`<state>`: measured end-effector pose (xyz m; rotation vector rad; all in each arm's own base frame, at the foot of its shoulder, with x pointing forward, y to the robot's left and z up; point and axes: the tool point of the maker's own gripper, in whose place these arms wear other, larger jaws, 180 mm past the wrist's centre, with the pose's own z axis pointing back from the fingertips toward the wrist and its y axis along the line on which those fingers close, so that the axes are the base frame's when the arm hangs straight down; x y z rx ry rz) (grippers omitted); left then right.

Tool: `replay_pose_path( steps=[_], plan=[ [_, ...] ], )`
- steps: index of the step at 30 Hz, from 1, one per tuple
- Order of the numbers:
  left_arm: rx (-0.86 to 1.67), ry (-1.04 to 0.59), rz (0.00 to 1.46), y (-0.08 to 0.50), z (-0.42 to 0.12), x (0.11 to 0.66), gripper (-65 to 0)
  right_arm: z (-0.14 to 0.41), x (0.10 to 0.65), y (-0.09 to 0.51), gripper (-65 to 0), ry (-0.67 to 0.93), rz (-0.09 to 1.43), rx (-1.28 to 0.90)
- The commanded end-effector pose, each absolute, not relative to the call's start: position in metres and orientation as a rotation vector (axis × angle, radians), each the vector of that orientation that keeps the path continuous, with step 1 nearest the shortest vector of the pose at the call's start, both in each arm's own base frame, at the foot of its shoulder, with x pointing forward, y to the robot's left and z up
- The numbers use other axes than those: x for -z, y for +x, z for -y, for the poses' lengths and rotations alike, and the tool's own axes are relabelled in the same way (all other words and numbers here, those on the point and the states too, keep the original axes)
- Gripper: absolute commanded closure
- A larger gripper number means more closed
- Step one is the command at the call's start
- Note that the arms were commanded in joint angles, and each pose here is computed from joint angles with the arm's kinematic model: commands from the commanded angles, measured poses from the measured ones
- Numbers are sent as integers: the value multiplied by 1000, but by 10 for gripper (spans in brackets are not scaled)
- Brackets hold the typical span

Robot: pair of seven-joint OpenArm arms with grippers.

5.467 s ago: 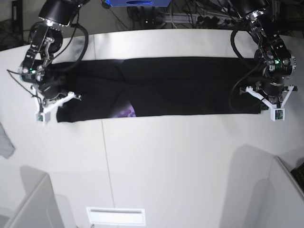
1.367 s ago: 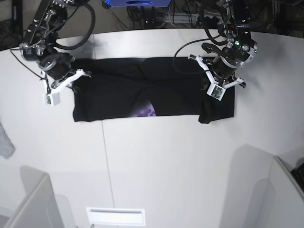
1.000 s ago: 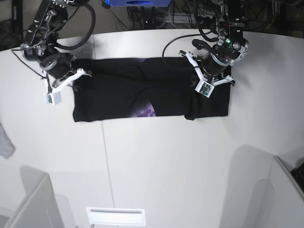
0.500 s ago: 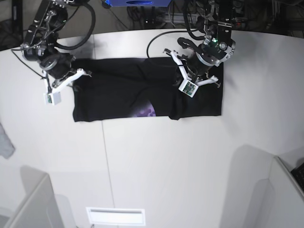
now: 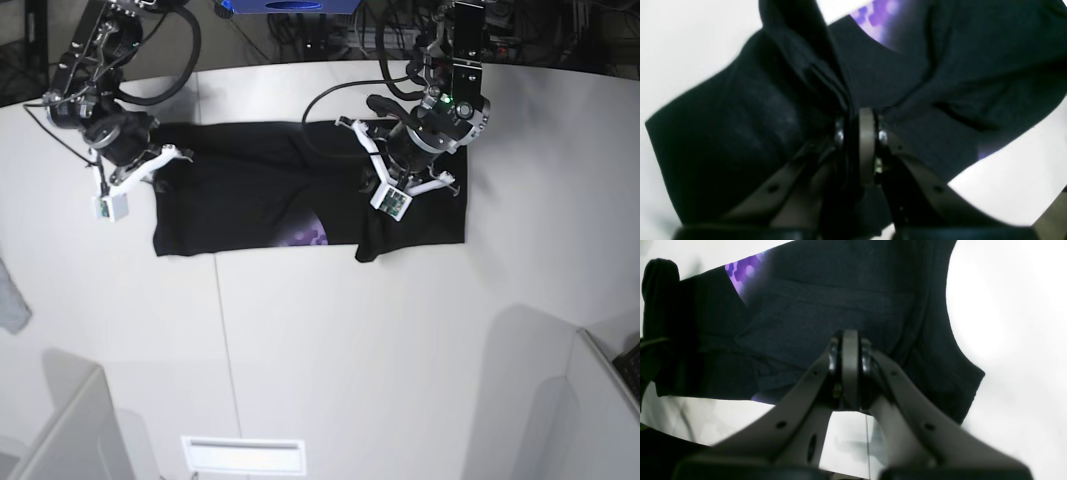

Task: Fold the T-shirt properly
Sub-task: 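Fold the strip end over onto the shirt with the left gripper, release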

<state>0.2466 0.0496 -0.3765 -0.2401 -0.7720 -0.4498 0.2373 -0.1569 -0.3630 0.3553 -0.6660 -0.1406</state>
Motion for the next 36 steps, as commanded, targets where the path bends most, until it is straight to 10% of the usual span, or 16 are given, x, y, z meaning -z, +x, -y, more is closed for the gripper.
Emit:
replay_pose_path(
  steps=[1,20,29,36],
  plan=[
    [448,-260,814,252,-45,366,0,159,354,244,0,357,708,135],
    [447,-261,811,250,-45,367,0,159,354,244,0,357,711,136],
    [487,-301,764,247,-26,383,-372,159,354,244,0,357,706,135],
    [553,-400,741,234,22,384,-428,159,354,244,0,357,710,135]
  ],
)
